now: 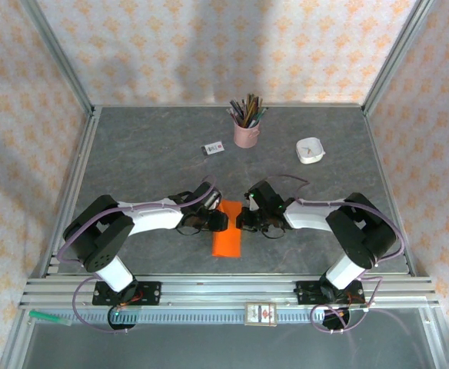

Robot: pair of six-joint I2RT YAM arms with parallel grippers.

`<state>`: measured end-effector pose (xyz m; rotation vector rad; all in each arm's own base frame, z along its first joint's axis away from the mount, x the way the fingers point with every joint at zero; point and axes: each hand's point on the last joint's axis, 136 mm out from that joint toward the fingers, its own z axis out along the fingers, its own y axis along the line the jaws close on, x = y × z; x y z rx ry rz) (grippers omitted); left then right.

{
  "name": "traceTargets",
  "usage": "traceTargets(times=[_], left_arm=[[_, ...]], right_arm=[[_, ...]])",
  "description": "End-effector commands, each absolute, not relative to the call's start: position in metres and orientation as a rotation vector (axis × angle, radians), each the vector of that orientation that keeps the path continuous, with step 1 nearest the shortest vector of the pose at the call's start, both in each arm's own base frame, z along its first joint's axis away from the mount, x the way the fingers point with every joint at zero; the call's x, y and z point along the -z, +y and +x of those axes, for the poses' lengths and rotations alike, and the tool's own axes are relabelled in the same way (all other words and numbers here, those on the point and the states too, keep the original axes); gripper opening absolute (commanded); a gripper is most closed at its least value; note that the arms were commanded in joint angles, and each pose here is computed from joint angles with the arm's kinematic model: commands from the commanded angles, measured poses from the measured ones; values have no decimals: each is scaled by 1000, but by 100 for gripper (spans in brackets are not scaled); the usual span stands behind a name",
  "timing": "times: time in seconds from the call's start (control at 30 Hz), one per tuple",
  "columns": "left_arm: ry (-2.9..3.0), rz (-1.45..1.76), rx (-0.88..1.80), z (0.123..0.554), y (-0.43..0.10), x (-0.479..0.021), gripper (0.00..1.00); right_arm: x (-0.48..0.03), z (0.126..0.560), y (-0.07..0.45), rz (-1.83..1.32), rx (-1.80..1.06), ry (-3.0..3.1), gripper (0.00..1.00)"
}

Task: Fold a paper plane with a square sheet of paper (pick it up from the middle)
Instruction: Hold the square sheet of paper at the bottom-center of the table.

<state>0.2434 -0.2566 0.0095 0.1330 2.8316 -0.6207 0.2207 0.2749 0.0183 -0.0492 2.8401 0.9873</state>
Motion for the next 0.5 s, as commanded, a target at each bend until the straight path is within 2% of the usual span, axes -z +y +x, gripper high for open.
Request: traceTargets(times=[0.0,0.47], left_arm=[[2977,103,386,218,-222,43,43],[2870,86,454,245,-240,-8,50]], right_arm=[[9,213,252,-11,-800,2918,0],[40,193,221,40,-612,3018,0]])
